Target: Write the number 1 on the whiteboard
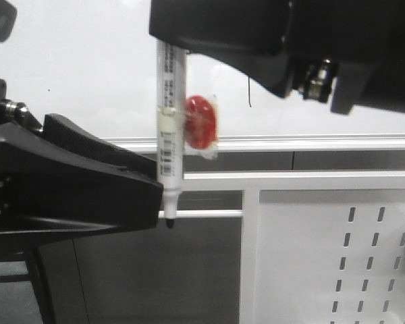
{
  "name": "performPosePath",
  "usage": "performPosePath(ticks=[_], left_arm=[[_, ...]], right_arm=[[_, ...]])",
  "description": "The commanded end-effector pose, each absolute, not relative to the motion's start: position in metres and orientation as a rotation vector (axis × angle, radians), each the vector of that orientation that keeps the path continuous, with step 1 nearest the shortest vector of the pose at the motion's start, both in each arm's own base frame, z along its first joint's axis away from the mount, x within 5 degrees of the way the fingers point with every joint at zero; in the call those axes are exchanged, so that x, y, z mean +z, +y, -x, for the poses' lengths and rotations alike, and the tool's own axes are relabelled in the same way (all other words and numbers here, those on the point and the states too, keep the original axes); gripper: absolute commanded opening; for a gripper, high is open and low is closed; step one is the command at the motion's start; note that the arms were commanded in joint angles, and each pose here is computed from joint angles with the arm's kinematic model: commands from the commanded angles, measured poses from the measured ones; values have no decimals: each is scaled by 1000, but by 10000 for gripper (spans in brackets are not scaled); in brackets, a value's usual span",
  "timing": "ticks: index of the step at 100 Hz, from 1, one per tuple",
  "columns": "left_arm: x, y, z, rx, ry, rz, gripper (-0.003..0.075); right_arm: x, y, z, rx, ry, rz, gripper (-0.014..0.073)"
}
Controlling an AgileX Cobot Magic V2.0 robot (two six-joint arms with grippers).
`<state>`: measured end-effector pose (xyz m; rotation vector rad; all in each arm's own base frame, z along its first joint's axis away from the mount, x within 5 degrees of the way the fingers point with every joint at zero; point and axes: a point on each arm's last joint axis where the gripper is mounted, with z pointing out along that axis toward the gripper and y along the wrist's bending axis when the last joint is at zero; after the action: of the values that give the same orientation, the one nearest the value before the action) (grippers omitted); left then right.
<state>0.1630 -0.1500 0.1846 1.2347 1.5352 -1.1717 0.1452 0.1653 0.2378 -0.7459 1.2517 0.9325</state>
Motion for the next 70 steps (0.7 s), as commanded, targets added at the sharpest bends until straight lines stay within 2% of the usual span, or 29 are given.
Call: performPosePath(ticks=[1,70], left_arm=[[211,-155,-161,-1313,1332,-1149,382],[214,-155,-166,-1303,1334,-1092,367]], right_arm=[[262,166,-143,999,1060,693,-50],[262,167,-143,1002,1056,698,-50]])
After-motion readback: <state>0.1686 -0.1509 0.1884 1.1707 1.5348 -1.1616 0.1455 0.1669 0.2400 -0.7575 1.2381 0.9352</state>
